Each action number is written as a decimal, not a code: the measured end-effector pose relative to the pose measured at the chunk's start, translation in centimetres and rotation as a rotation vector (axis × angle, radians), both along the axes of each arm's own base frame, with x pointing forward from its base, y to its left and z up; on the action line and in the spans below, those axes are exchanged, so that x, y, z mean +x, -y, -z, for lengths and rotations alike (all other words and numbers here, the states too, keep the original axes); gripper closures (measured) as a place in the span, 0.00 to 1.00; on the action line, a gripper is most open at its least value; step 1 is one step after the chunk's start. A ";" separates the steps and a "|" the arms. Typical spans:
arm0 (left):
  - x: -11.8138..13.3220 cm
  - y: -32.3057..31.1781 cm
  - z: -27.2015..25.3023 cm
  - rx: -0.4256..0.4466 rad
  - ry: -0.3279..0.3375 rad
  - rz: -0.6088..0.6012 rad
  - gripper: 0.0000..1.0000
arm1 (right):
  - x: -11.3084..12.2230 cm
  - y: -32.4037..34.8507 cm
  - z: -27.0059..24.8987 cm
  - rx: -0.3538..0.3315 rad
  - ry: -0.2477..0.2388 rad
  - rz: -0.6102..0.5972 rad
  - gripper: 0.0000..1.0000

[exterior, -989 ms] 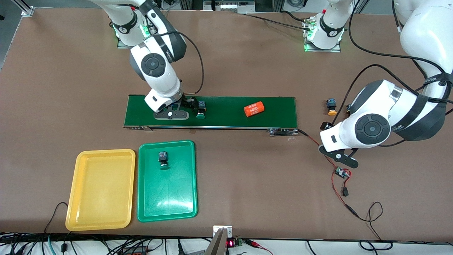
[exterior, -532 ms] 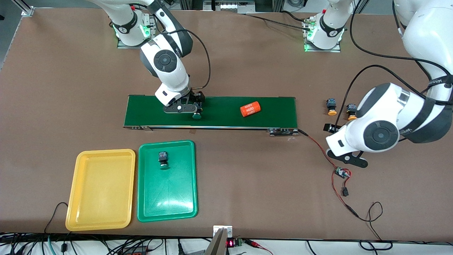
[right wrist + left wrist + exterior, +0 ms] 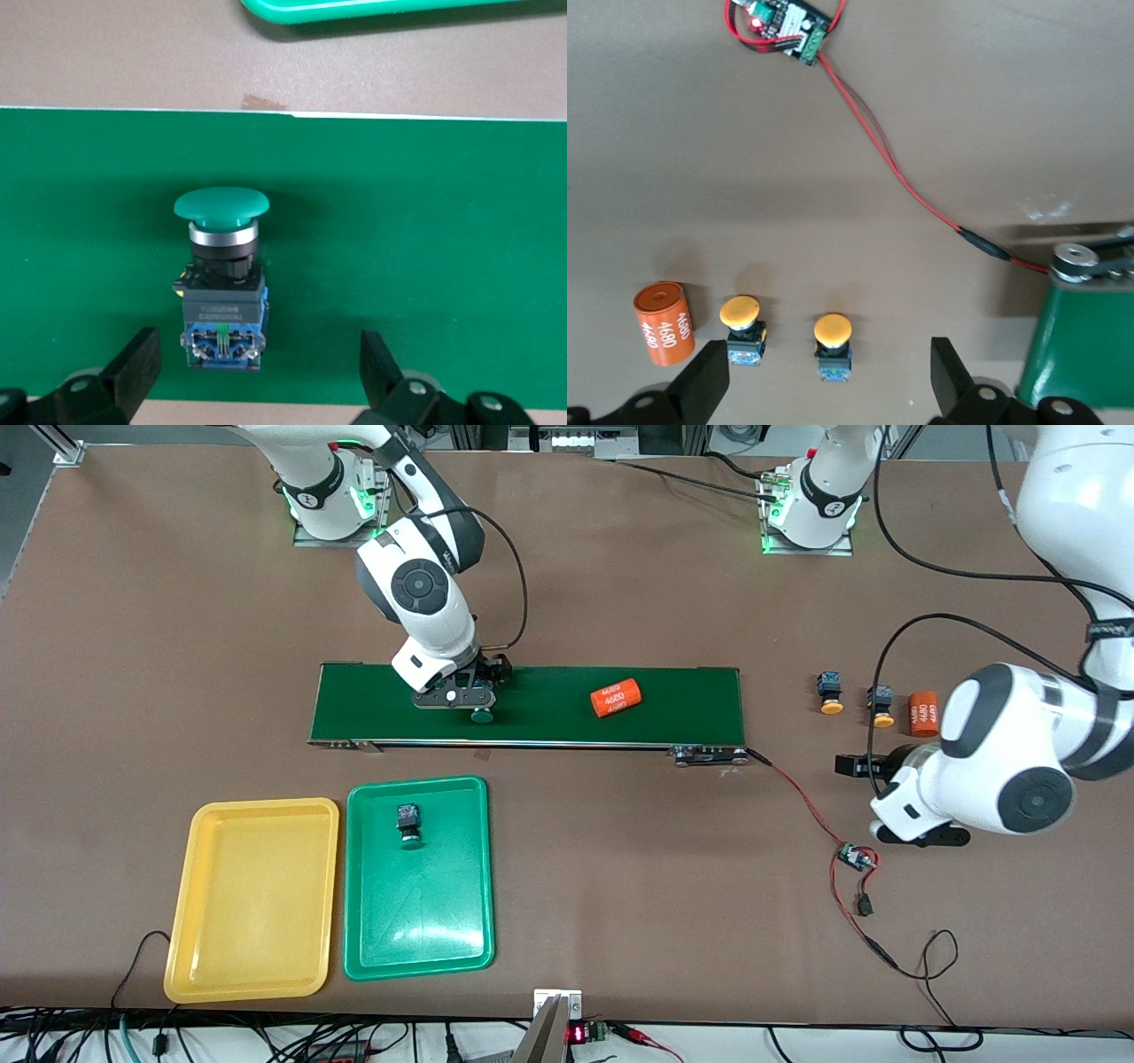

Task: Sort buttons by color to trays
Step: 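Carry the green button toward the green tray while the left grasps yellow button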

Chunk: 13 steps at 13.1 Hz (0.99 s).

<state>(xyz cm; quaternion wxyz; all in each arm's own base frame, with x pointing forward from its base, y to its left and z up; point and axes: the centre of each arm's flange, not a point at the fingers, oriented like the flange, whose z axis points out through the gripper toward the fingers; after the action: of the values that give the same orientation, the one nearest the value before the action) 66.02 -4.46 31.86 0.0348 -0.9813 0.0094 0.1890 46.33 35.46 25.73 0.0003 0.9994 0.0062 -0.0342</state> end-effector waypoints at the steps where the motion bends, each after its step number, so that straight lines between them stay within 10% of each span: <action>1: -1.0 0.0 0.9 0.037 0.000 0.009 0.00 | 0.0 0.0 0.4 0.001 -0.002 0.001 0.00; 4: -4.9 -0.3 4.2 0.105 -0.064 0.022 0.00 | 0.2 0.1 1.4 0.006 -0.003 0.007 0.04; 10: -9.2 2.7 3.7 0.156 -0.033 -0.050 0.00 | 1.6 1.6 1.1 0.008 0.006 0.039 0.59; 13: -12.4 3.3 5.0 0.134 0.071 -0.015 0.00 | 3.0 2.8 0.0 0.020 0.027 0.038 0.59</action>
<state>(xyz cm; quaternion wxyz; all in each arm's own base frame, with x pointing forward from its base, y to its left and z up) 53.67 -7.74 26.83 0.0993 -0.9829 -0.0118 0.1546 49.29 32.64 25.75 -0.0104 0.9997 -0.0122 -0.0206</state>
